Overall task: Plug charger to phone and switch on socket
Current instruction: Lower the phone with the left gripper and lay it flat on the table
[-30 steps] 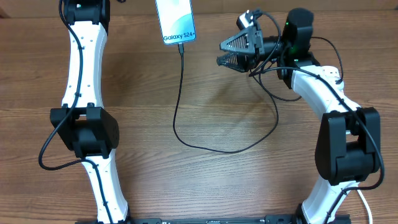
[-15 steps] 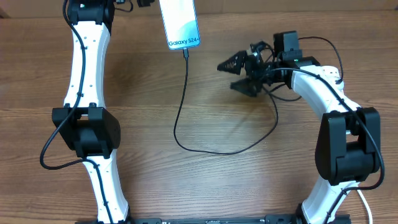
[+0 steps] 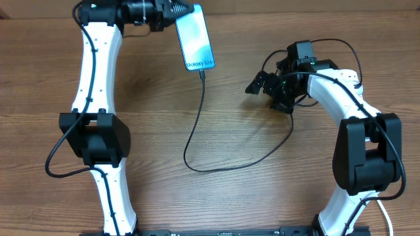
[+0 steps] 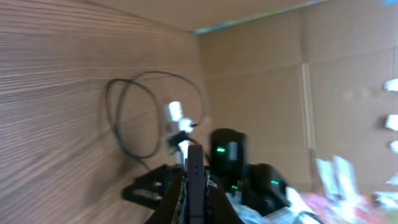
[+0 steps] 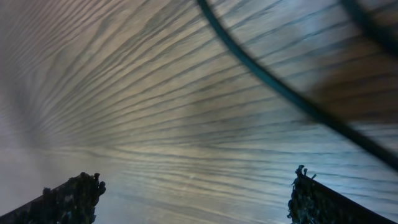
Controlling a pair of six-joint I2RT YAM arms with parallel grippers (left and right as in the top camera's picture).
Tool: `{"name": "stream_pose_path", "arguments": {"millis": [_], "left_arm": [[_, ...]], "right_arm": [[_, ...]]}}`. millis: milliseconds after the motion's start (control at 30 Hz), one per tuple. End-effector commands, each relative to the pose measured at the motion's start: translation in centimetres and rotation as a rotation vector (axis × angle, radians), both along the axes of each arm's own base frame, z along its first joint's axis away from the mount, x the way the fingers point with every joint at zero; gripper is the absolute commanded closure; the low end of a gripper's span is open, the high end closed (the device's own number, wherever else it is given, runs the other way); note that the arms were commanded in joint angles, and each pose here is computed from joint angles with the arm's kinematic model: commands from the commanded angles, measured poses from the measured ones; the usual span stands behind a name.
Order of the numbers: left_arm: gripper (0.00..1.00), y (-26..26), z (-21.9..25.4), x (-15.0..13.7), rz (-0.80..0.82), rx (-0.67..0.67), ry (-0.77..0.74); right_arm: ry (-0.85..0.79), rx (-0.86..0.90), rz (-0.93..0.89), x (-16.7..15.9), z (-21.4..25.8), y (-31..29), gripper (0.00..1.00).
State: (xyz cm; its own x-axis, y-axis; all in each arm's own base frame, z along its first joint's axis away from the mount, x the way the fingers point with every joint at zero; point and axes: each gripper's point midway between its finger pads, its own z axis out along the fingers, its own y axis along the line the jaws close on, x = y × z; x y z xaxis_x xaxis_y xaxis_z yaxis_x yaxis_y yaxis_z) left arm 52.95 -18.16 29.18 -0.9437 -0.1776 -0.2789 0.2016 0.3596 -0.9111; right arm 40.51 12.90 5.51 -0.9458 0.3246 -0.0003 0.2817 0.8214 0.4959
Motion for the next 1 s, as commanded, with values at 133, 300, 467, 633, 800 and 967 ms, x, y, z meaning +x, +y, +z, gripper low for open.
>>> {"name": "stream_pose_path", "arguments": {"millis": [133, 300, 467, 633, 800, 967], "left_arm": [[0.96, -1.7, -2.3, -0.7, 0.027, 0.235, -0.074], [0.96, -2.9, -5.4, -0.9, 0.029, 0.336, -0.027], [0.96, -4.2, -9.3, -1.0, -0.002, 0.368, 0.053], [0.96, -5.2, -13.6, -1.0, -0.026, 0.381, 0.141], [0.96, -5.5, -17.6, -1.0, -0.029, 0.383, 0.247], [0.96, -5.7, -20.7, -1.1, -0.037, 0.375, 0.324]], "right_arm": [[-0.021, -0.057, -0.005, 0.5, -0.1, -0.8, 0.00], [-0.020, -0.057, -0.005, 0.5, -0.1, -0.8, 0.00], [-0.015, -0.058, -0.005, 0.4, -0.1, -0.8, 0.00], [-0.014, -0.058, -0.005, 0.4, -0.2, -0.8, 0.00], [-0.014, -0.058, -0.004, 0.4, -0.2, -0.8, 0.00], [-0.014, -0.058, -0.004, 0.4, -0.2, -0.8, 0.00]]}}
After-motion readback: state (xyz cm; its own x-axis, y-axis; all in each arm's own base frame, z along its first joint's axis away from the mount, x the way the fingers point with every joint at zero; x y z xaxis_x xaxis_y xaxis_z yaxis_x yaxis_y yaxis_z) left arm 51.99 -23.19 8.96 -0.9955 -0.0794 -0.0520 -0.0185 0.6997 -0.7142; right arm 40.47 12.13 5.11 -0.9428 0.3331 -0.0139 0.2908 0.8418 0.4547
